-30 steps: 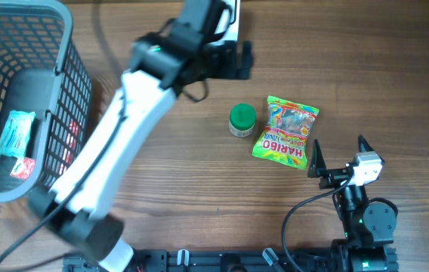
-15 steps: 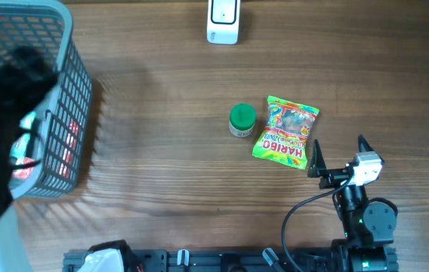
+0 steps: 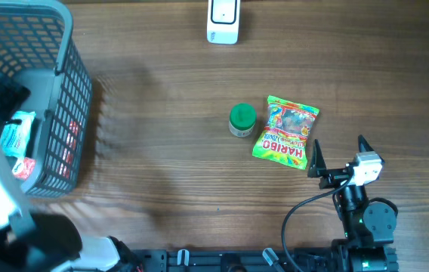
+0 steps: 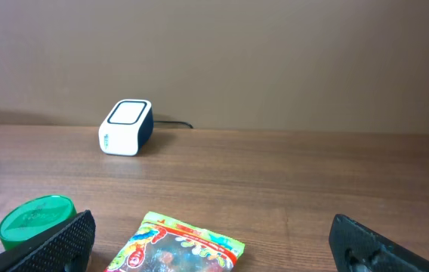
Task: Scan the item barcode
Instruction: 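Reach into the basket and grasp the green toilet tissue wipes pack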
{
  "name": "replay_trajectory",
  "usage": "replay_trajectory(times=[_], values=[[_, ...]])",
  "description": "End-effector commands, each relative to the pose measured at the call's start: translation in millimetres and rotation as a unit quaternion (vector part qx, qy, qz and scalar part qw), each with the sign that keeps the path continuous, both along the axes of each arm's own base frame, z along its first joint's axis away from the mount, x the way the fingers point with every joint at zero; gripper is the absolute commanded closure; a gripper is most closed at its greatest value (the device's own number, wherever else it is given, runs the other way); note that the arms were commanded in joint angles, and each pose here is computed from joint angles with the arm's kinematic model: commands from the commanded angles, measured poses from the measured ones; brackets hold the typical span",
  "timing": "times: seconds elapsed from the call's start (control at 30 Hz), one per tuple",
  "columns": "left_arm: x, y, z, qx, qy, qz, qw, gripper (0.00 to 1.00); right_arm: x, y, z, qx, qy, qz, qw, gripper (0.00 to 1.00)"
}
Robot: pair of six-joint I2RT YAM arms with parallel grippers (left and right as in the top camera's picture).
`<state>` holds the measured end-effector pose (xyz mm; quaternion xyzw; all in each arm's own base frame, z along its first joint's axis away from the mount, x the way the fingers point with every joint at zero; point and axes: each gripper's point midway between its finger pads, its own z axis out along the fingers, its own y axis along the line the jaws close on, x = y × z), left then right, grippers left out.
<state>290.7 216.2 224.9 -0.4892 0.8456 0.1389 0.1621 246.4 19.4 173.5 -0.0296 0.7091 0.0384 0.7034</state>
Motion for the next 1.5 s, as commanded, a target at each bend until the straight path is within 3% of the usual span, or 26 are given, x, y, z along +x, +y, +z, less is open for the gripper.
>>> replay_trajectory(times=[0.0,0.3,0.47,0.7,0.9,1.1,1.2,1.27,1.37,1.4,1.47], values=[[-17.3,30.4,-42.7,0.056,0.133,-0.016,0.989,0.0,-0.2,-2.8,1.8,-0.006,-0.005,-0.008,1.0,0.0],[-1.6,42.5,-117.9,0.029,0.232,-0.12,0.965,0.0,-0.2,-2.8,1.8,-0.006,-0.005,-0.008,1.0,0.0],[8.5,43.8,-147.0,0.013,0.28,-0.217,0.935,0.0,-0.2,-2.8,1.8,-0.006,-0.005,-0.008,1.0,0.0],[24.1,51.4,-168.2,0.02,0.299,-0.289,0.909,0.0,-0.2,-2.8,1.8,-0.006,-0.005,-0.008,1.0,0.0],[25.2,55.5,-182.7,0.014,0.312,-0.31,0.898,0.18,-0.2,-2.8,1.8,-0.006,-0.005,-0.008,1.0,0.0],[8.7,55.1,-208.0,-0.019,0.34,-0.316,0.886,0.0,-0.2,-2.8,1.8,-0.006,-0.005,-0.008,1.0,0.0],[-1.3,56.1,-224.9,-0.036,0.363,-0.36,0.859,0.03,-0.2,-2.8,1.8,-0.006,-0.005,-0.008,1.0,0.0],[-1.0,56.3,-231.8,-0.035,0.367,-0.378,0.849,0.11,-0.2,-2.8,1.8,-0.006,-0.005,-0.008,1.0,0.0],[6.0,60.6,-238.5,-0.018,0.36,-0.393,0.846,0.47,-0.2,-2.8,1.8,-0.006,-0.005,-0.008,1.0,0.0],[8.4,62.0,-239.3,-0.012,0.357,-0.395,0.846,0.54,-0.2,-2.8,1.8,-0.006,-0.005,-0.008,1.0,0.0],[14.9,65.8,-239.1,0.001,0.349,-0.393,0.85,0.87,-0.2,-2.8,1.8,-0.006,-0.005,-0.008,1.0,0.0]])
